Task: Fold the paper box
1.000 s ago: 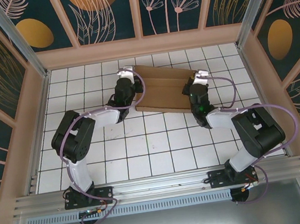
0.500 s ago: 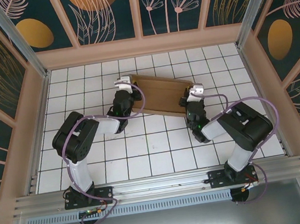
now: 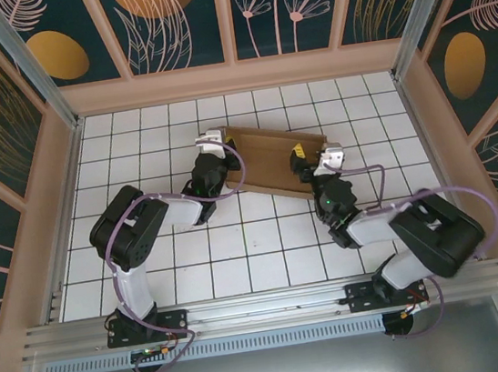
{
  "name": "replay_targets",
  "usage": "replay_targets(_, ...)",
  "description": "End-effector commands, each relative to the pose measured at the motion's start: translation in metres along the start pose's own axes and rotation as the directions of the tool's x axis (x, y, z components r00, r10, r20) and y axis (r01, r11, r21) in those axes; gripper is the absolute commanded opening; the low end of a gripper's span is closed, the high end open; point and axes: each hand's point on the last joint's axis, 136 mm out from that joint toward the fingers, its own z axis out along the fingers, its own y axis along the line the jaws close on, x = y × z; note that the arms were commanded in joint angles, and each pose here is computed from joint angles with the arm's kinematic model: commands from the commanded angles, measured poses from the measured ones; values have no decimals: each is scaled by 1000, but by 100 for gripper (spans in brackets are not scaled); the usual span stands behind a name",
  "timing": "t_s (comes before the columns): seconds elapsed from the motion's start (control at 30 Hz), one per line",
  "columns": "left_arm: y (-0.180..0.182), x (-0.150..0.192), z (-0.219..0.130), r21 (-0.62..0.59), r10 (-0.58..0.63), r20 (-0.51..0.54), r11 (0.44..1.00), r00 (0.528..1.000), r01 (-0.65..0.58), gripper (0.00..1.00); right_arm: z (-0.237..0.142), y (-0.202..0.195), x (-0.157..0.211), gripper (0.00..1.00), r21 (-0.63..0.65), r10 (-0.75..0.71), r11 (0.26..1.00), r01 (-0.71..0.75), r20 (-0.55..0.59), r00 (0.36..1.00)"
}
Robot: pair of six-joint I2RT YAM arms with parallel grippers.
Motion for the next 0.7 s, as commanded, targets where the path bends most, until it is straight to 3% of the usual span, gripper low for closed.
replay_targets(0.0, 4, 39, 1, -12, 6, -112, 1000, 994, -7, 0, -15, -1, -6, 79, -40, 46, 998, -47, -29, 999)
replay_targets(0.4, 4, 43, 2, -1, 14, -119, 1000, 993, -14, 0, -18, -39, -70, 81, -5, 188, 982, -188, -7, 982)
replay_targets(0.67, 2, 43, -2, 16, 25, -112, 1000, 993, -23, 0, 34, -56, -57, 81, 67, 294, 956, -286, -244, 924)
